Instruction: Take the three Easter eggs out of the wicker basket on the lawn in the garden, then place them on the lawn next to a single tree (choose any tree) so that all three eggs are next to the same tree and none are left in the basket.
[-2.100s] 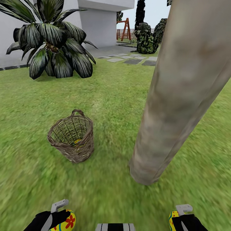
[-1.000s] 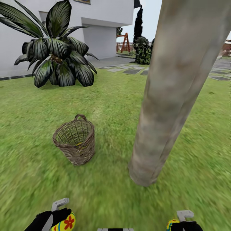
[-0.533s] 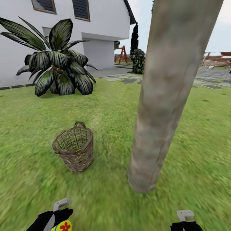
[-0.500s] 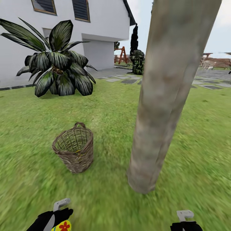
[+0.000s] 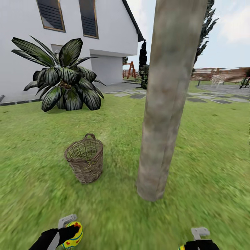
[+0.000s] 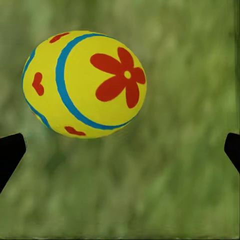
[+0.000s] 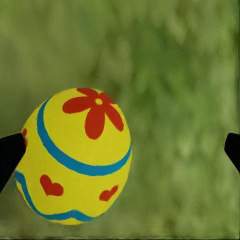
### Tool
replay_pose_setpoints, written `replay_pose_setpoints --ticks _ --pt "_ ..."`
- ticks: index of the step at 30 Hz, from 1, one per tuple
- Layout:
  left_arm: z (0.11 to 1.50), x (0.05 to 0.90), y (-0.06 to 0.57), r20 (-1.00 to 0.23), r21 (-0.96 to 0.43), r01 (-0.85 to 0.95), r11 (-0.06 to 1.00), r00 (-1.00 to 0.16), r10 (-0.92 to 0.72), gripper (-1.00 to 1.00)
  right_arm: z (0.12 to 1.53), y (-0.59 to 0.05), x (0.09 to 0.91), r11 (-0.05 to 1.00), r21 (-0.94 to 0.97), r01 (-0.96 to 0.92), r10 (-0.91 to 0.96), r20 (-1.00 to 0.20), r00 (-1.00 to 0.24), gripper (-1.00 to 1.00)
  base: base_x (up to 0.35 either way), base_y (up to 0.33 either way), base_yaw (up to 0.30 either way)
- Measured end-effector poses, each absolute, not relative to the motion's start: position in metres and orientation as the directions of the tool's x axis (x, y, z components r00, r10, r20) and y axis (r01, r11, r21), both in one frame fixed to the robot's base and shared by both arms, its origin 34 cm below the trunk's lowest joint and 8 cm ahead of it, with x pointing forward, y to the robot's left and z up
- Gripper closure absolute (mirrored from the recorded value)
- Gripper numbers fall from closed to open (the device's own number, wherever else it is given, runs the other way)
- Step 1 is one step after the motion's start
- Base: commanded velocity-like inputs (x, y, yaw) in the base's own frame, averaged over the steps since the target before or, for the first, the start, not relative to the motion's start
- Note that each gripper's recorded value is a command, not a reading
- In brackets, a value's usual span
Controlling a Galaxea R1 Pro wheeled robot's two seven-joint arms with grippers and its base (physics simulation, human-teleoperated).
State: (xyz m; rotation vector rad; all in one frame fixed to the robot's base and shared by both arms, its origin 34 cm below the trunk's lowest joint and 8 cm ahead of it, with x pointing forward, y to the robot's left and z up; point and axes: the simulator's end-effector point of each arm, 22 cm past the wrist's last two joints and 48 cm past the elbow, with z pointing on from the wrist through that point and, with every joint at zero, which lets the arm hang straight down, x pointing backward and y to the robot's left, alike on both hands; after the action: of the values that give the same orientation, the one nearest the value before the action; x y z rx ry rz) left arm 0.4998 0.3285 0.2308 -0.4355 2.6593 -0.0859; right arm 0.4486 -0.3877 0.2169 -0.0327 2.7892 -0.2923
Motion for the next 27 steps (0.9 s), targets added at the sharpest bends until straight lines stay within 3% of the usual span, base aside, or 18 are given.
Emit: replay_pose_setpoints --ticks 14,27 --pt "0.265 0.520 0.329 -0.480 -0.151 -0.279 0.948 -0.818 -0.317 -1.00 0.244 -0.387 0.466 0.979 -0.203 0.027 -0.055 -0.389 -0.920 -1.00 -0.315 0.000 -0.023" --pt "0.290 0.532 0.328 -0.522 -0.168 -0.269 0.948 -0.792 -0.317 -1.00 0.267 -0.388 0.479 0.979 -0.202 0.039 -0.055 -0.437 -0.898 -1.00 -0.046 0.000 0.000"
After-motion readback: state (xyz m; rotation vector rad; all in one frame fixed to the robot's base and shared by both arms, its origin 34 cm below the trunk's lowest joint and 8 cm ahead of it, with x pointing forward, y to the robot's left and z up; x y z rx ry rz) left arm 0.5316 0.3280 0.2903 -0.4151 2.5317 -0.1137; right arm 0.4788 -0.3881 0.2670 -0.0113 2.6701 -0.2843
